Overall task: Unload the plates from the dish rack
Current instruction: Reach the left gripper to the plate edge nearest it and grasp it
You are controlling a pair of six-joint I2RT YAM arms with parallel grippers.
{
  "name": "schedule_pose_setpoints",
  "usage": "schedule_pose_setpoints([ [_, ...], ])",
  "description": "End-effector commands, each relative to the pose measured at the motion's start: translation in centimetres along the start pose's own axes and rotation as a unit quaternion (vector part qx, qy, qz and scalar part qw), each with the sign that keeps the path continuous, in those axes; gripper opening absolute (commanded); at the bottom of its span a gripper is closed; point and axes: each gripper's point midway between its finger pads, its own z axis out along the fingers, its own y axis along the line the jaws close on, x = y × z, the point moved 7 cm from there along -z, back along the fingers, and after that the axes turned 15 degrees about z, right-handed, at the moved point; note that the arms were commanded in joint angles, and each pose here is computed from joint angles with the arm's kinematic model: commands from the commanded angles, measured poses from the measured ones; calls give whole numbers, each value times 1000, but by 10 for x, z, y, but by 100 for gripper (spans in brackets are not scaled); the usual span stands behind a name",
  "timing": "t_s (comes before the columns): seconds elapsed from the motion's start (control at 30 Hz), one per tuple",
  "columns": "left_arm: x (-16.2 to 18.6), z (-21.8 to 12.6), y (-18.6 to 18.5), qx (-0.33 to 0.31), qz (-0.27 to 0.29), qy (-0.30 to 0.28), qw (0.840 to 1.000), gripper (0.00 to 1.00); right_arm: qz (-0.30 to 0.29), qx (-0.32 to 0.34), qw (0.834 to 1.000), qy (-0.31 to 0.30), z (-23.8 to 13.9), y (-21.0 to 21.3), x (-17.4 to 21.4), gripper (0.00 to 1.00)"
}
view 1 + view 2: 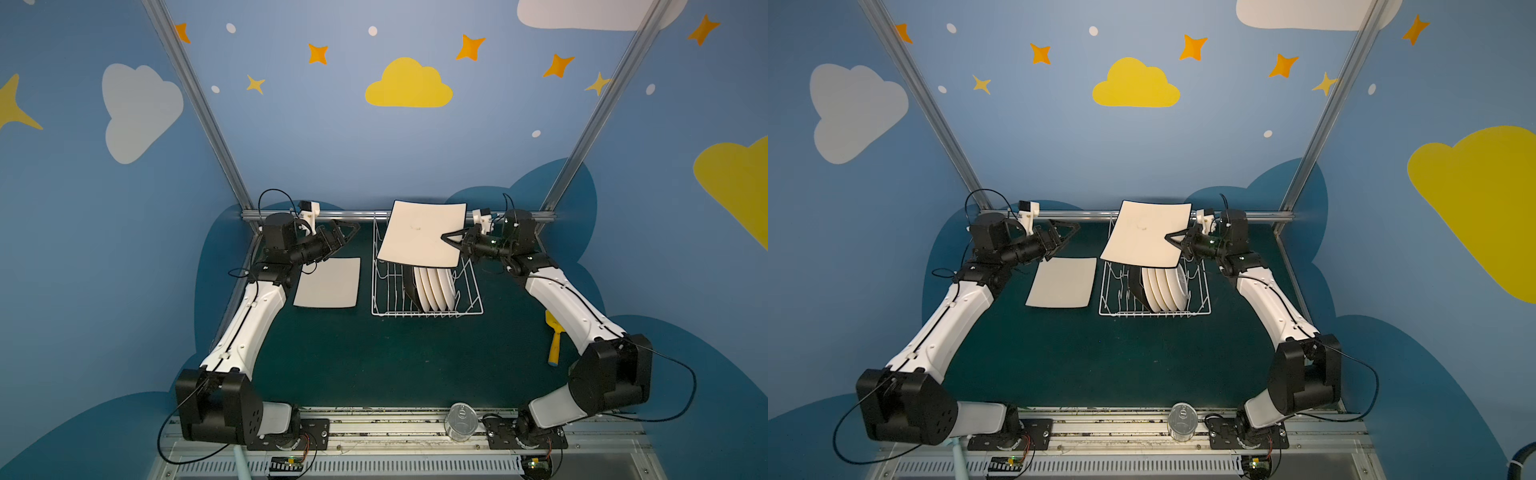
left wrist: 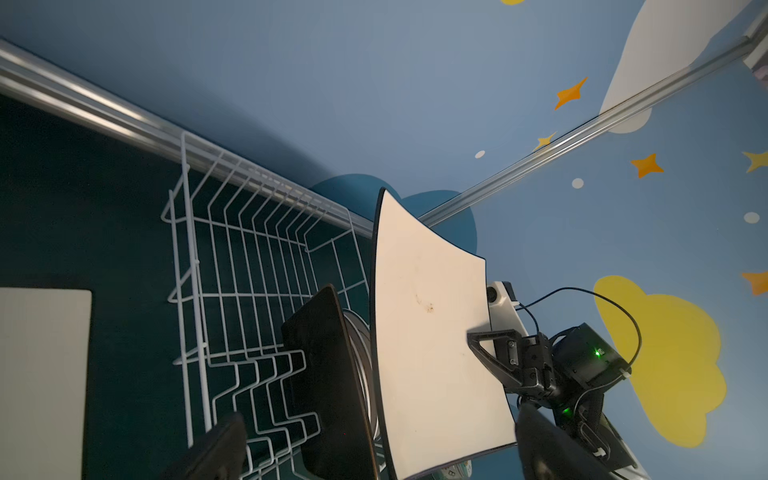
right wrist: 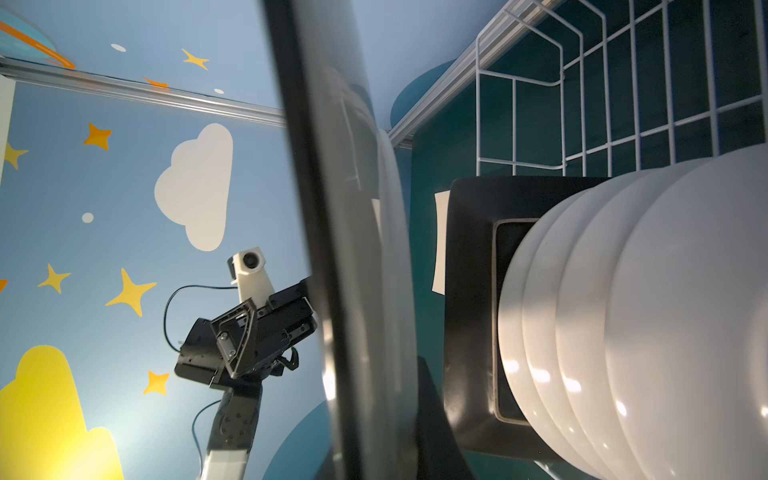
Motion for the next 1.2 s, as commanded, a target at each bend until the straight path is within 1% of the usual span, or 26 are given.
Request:
schedule_pose_setpoints([
  [0.0,-2,10,-15,56,-12,9,998,100,-103,-89,990,28,-13,53,18,0],
  [0.3,13,52,-13,117,-70,55,989,98,-109,-87,989,50,-6,51,25,0],
  [0.57,16,65,-27,150,-53,99,982,97,-112,-82,988,63,-5,47,29,0],
  [0.7,21,68,-27,156,-54,112,980,93,-110,-82,988,75,0,45,29,0],
  [0.97,32,78,-24,164,-67,129,976,89,-110,-84,986,92,7,44,31,0],
  [1.17,36,82,-25,164,-64,143,974,82,-112,-83,985,100,10,43,33,0],
])
